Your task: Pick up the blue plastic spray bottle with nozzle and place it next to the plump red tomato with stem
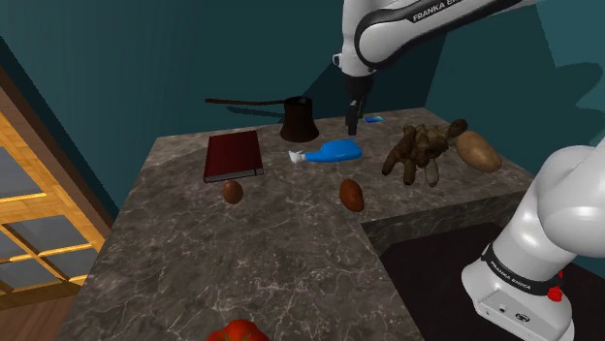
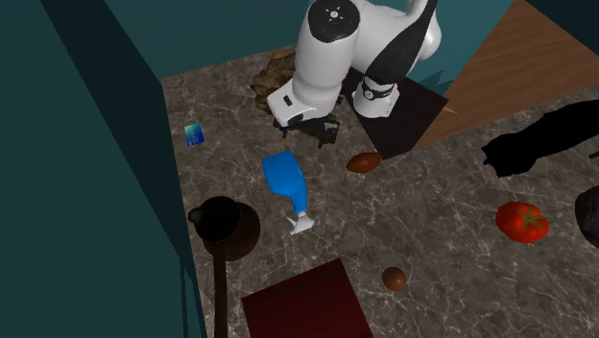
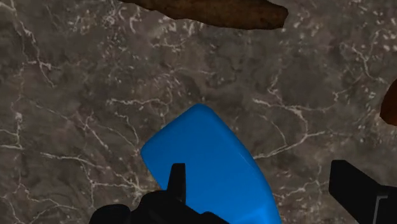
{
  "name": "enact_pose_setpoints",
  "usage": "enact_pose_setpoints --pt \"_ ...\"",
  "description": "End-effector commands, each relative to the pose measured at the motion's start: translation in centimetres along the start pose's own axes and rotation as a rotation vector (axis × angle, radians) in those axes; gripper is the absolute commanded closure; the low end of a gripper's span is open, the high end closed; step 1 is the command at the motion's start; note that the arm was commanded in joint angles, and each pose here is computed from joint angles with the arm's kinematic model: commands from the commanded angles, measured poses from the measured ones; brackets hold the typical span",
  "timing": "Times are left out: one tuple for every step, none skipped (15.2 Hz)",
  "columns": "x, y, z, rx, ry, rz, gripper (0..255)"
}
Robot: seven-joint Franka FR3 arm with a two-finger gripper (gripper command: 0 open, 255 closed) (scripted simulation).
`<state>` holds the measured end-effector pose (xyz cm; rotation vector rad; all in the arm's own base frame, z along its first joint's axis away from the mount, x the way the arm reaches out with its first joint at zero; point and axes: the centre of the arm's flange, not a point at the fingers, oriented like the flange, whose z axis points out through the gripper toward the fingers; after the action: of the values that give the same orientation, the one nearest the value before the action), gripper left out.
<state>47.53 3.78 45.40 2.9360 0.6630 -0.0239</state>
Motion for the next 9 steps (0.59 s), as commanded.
enact_pose_setpoints --pt "1.8 -0.4 1.4 -0.003 0.015 -0.066 0" --pt "2.8 -0.7 2.0 -0.004 0.021 -0.098 0" --pt "3.9 -0.9 2.7 -0.005 0.028 -0.13 0" --pt "4.9 -1.2 3.4 -0.007 0.034 -0.162 0" --pt "5.9 -1.5 4.0 -0.008 0.041 -0.194 0" --pt "6.8 -1.9 4.7 -0.009 0.047 -0.226 0" --pt "7.8 -2.3 5.3 -0.01 0.054 -0.258 0" --pt "8.8 -2.7 6.0 -0.011 0.06 -0.29 0" --pt "9.8 -3.1 6.6 -0.012 0.067 -0.322 0"
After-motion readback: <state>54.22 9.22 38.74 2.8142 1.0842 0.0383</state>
